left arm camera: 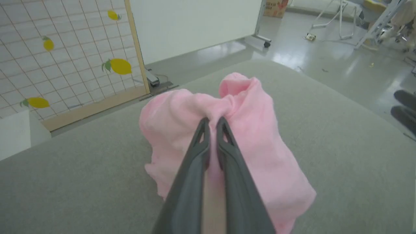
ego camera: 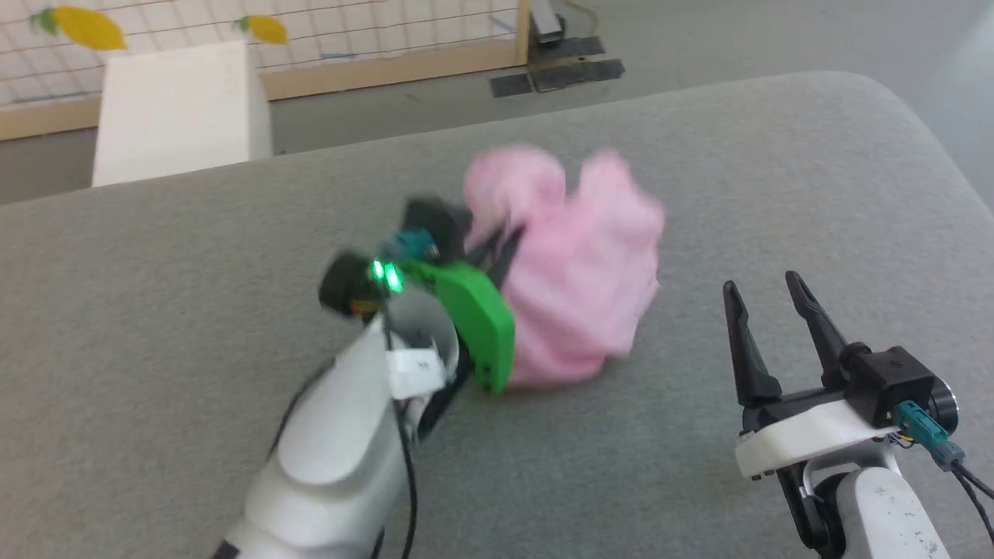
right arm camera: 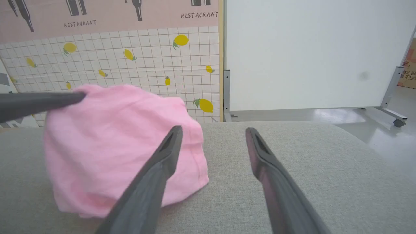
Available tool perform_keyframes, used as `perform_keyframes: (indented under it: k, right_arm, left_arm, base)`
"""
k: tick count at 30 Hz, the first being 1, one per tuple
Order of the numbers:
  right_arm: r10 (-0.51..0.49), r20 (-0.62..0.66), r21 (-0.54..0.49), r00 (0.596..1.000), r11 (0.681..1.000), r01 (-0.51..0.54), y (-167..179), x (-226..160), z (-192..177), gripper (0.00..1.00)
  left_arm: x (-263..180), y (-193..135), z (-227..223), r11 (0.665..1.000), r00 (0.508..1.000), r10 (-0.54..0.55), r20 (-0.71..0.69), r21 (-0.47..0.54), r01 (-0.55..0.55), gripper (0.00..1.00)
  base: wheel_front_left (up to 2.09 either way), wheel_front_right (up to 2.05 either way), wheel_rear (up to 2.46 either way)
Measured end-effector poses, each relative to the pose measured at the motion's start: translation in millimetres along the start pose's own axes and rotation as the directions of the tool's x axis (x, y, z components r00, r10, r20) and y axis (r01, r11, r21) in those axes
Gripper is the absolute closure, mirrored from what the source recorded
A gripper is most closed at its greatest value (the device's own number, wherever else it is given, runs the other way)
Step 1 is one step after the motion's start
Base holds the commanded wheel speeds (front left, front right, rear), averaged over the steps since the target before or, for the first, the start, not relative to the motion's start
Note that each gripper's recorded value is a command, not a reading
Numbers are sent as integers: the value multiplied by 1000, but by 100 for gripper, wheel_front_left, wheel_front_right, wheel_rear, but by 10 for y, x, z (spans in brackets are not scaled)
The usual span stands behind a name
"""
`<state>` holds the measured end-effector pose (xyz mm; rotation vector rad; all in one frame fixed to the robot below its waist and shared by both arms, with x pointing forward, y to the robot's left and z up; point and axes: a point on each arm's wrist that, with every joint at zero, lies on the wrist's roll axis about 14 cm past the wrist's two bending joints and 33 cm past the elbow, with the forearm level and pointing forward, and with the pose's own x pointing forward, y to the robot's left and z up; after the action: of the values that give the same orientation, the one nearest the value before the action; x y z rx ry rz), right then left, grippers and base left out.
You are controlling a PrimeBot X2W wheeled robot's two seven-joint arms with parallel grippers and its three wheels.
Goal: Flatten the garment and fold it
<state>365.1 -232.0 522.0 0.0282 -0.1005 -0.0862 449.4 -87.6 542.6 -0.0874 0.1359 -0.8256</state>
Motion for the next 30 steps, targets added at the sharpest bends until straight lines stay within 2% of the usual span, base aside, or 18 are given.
perform_keyframes:
  k: [2,5,6,7,8,10,13,15,18,20,23,25,30]
  right_arm:
    - [-17,-1,-4,1000,1000,17,-56,-32,3,0]
    - [-37,-6,-8,999,999,37,-122,-72,-5,0]
    - [-40,-8,-9,999,999,40,-132,-80,-11,0]
    - [-42,-12,-8,999,999,42,-137,-90,-24,0]
    - [-43,-17,-7,999,999,43,-137,-98,-39,0]
    - [-35,-21,-5,999,999,35,-113,-91,-54,0]
    - [-13,-24,0,1000,1000,13,-37,-57,-57,0]
    - [6,-19,4,1000,1000,-6,26,-29,-44,0]
    - [33,-12,6,999,999,-33,113,12,-23,0]
    - [53,-10,3,999,999,-53,177,35,-8,0]
    - [81,-4,4,997,997,-81,272,68,15,0]
    - [109,-4,2,994,994,-109,368,91,21,0]
    - [179,-13,4,984,984,-179,609,155,24,0]
  left_arm:
    - [-28,-72,-470,1000,984,-22,-177,-21,18,100]
    - [-200,-167,-1131,996,897,-58,-438,-82,24,100]
    - [-263,-179,-1266,996,867,-63,-494,-93,19,95]
    - [-339,-188,-1398,995,833,-67,-550,-100,14,49]
    - [-397,-184,-1476,993,811,-67,-581,-114,0,0]
    - [-431,-175,-1479,990,807,-67,-586,-140,-19,0]
    - [-393,-85,-1277,984,867,-27,-497,-167,-65,0]
    - [-355,38,-1008,976,931,29,-365,-193,-106,0]
    - [-379,296,-504,961,983,154,-103,-217,-173,0]
    - [-493,492,-242,946,968,248,47,-229,-231,0]
    - [-800,776,-34,912,899,384,211,-239,-334,0]
    - [-1037,943,-36,886,855,454,251,-234,-401,0]
    - [-1534,1214,-122,825,783,565,260,-199,-529,0]
  base:
    - [0,0,0]
    - [0,0,0]
    - [0,0,0]
    - [0,0,0]
    - [0,0,0]
    - [0,0,0]
    - [0,0,0]
    - [0,0,0]
    - [0,0,0]
    - [0,0,0]
    - [0,0,0]
    - [0,0,0]
    - [0,0,0]
